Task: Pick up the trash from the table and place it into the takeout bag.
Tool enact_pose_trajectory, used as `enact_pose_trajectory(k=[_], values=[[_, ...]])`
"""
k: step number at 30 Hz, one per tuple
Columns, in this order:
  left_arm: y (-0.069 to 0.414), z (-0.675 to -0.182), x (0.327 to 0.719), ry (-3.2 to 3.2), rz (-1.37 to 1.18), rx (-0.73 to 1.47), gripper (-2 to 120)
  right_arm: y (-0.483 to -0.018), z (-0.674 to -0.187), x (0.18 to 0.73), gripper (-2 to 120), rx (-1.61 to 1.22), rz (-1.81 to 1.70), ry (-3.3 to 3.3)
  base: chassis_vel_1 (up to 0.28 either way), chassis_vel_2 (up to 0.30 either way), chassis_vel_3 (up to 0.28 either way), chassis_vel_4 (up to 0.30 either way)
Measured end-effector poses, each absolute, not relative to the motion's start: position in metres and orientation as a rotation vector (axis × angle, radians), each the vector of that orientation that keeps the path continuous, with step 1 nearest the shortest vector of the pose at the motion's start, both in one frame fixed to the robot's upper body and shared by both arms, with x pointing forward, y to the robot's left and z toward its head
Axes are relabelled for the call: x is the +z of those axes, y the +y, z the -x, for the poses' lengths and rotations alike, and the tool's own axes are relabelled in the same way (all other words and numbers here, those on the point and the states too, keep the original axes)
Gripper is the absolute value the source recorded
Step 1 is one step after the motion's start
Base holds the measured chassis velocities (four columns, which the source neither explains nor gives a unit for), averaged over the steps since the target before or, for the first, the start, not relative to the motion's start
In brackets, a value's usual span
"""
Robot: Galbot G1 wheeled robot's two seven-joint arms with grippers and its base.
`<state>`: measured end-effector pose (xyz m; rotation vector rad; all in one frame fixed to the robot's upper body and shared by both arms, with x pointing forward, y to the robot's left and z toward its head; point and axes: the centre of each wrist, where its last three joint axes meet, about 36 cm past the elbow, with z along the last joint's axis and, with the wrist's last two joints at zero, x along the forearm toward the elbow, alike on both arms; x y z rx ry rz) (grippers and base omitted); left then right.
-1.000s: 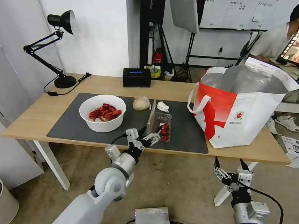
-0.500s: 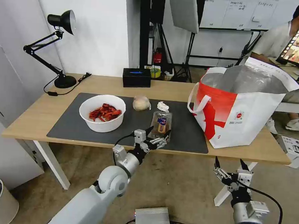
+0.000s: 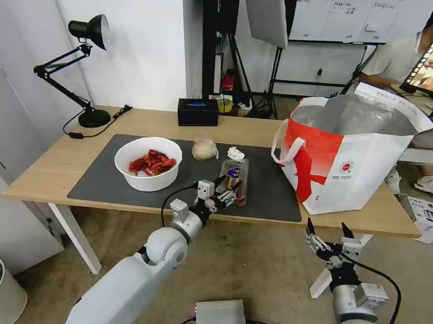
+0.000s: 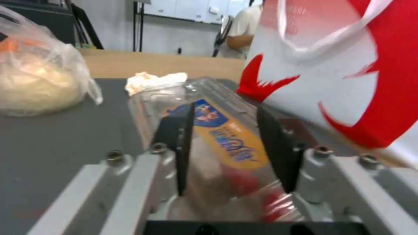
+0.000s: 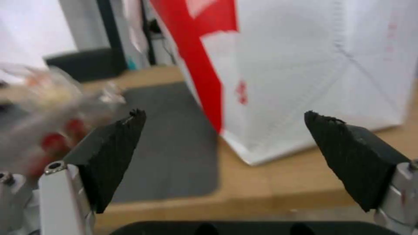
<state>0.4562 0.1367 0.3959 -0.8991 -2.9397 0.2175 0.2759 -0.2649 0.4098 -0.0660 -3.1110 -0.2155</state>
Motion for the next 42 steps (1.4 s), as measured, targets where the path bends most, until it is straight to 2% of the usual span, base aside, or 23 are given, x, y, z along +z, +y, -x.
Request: enact_pose_trajectory(k=[2,3,5,7,10,23,28,42], values=[[0.140,-0.457,0.395,-2.943,0.889,0.175,29,-0.261,-0.281,0.414,94,-0.282,0.032,-3.119,0.000,0.000,0.000,0.000],[0.140,-0.457,0.395,-2.943,0.889,0.175,29,-0.261,-0.281,0.414,94,-0.282,0.032,-3.119,0.000,0.000,0.000,0.000],[0.141,-0.457,0.394,-2.940,0.886,0.152,18,-0.257,-0.288,0.418,97,-0.361,-0.003,-3.121,0.000,0.000,0.000,0.000],[0.142,-0.456,0.394,-2.939,0.886,0.144,15,-0.256,-0.291,0.420,99,-0.394,-0.017,-3.116,0.000,0.000,0.000,0.000],[0.142,-0.456,0.392,-2.933,0.898,0.120,1,-0.257,-0.301,0.428,100,-0.505,-0.052,-3.088,0.000,0.000,0.000,0.000],[0.133,-0.455,0.388,-2.921,0.947,0.058,0,-0.260,-0.336,0.451,100,-0.769,-0.118,-2.982,0.000,0.000,0.000,0.000],[0.130,-0.457,0.386,-2.923,0.955,0.030,0,-0.252,-0.357,0.457,100,-0.908,-0.143,-2.897,0.000,0.000,0.000,0.000],[0.133,-0.458,0.382,-2.927,0.935,0.011,0,-0.229,-0.404,0.451,100,-1.075,-0.128,-2.722,0.000,0.000,0.000,0.000]])
